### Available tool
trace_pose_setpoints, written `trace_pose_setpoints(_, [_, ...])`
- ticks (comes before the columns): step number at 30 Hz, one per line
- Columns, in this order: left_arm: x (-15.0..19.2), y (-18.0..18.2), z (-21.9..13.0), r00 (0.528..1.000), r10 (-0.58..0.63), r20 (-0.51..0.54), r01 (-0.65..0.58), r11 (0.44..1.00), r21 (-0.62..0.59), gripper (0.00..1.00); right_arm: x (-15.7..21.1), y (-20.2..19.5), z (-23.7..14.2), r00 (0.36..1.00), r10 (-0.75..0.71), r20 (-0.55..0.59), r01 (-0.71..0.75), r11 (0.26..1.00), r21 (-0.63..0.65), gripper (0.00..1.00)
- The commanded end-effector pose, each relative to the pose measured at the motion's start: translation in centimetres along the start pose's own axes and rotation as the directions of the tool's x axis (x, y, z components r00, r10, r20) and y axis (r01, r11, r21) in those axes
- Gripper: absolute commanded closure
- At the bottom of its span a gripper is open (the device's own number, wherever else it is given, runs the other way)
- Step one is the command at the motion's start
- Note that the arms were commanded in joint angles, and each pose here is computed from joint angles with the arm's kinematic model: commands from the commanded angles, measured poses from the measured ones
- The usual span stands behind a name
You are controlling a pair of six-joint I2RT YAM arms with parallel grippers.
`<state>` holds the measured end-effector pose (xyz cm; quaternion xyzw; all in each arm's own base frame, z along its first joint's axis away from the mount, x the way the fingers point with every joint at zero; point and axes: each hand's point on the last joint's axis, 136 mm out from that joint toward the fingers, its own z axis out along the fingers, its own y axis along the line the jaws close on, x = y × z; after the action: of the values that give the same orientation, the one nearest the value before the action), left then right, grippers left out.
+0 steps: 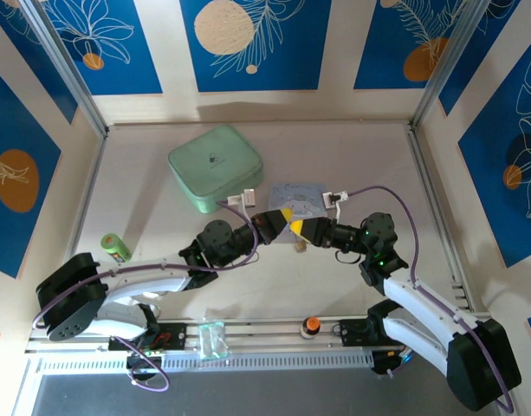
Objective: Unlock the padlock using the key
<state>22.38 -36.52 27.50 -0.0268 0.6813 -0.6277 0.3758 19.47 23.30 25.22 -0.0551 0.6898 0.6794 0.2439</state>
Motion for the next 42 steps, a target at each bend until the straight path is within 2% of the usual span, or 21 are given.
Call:
trace_pose_setpoints(1, [-0.5, -0.1, 0.0, 1.000, -0.005, 0.023, 0.005, 1.000, 0.011, 1.00, -0.2, 0.6, 0.1, 0.999, -0.030, 0.016, 0.030, 0.999, -0.016, 0.95])
trace_pose_setpoints(21, [-0.4, 2.2, -0.1, 0.996, -0.065, 0.059, 0.068, 0.997, -0.044, 0.99, -0.8, -1.0, -0.9, 0.995, 0.027, 0.097, -0.029, 0.999, 0.028, 1.00])
trace_pose_setpoints(22, [-0.2, 2.5, 0.0, 0.996, -0.066, 0.058, 0.069, 0.996, -0.052, 0.93, -0.8, -1.0, -0.9, 0.995, 0.029, 0.093, -0.032, 0.999, 0.029, 1.00])
trace_pose_setpoints(23, [-0.2, 2.7, 0.0, 0.996, -0.065, 0.060, 0.069, 0.996, -0.060, 0.83, -0.7, -1.1, -1.0, 0.995, 0.031, 0.091, -0.034, 0.999, 0.030, 1.00])
trace_pose_setpoints(25, [-0.3, 3.4, -0.1, 0.997, -0.031, 0.064, 0.037, 0.994, -0.103, 0.50, -0.5, -1.6, -1.2, 0.996, 0.047, 0.079, -0.052, 0.997, 0.059, 1.00])
trace_pose_setpoints(27, [-0.3, 4.7, -0.6, 0.999, 0.011, 0.049, -0.001, 0.980, -0.198, 0.28, -0.2, -2.8, -1.5, 0.995, 0.072, 0.070, -0.080, 0.990, 0.120, 1.00])
trace_pose_setpoints(29, [-0.4, 6.0, -1.2, 0.998, 0.051, 0.029, -0.040, 0.953, -0.301, 0.21, 0.0, -3.6, -2.0, 0.994, 0.091, 0.064, -0.099, 0.984, 0.147, 1.00])
trace_pose_setpoints(32, [-0.6, 6.9, -1.6, 0.996, 0.091, 0.012, -0.080, 0.926, -0.369, 0.21, 0.2, -4.7, -2.6, 0.989, 0.130, 0.067, -0.140, 0.975, 0.174, 1.00])
trace_pose_setpoints(35, [0.1, 7.5, -1.1, 0.992, 0.121, -0.046, -0.129, 0.909, -0.397, 0.32, 0.2, -6.0, -3.2, 0.983, 0.165, 0.079, -0.179, 0.959, 0.221, 1.00])
trace_pose_setpoints(37, [1.3, 8.0, -0.2, 0.979, 0.156, -0.129, -0.196, 0.889, -0.414, 0.40, 0.4, -7.6, -4.0, 0.978, 0.188, 0.094, -0.208, 0.921, 0.330, 1.00])
trace_pose_setpoints(38, [1.9, 8.5, 0.1, 0.973, 0.166, -0.160, -0.220, 0.877, -0.428, 0.41, 0.5, -8.2, -4.5, 0.975, 0.199, 0.102, -0.223, 0.899, 0.377, 1.00])
trace_pose_setpoints(42, [4.0, 11.5, 0.9, 0.953, 0.166, -0.253, -0.275, 0.822, -0.498, 0.40, 0.5, -9.5, -5.8, 0.964, 0.225, 0.141, -0.264, 0.864, 0.428, 1.00])
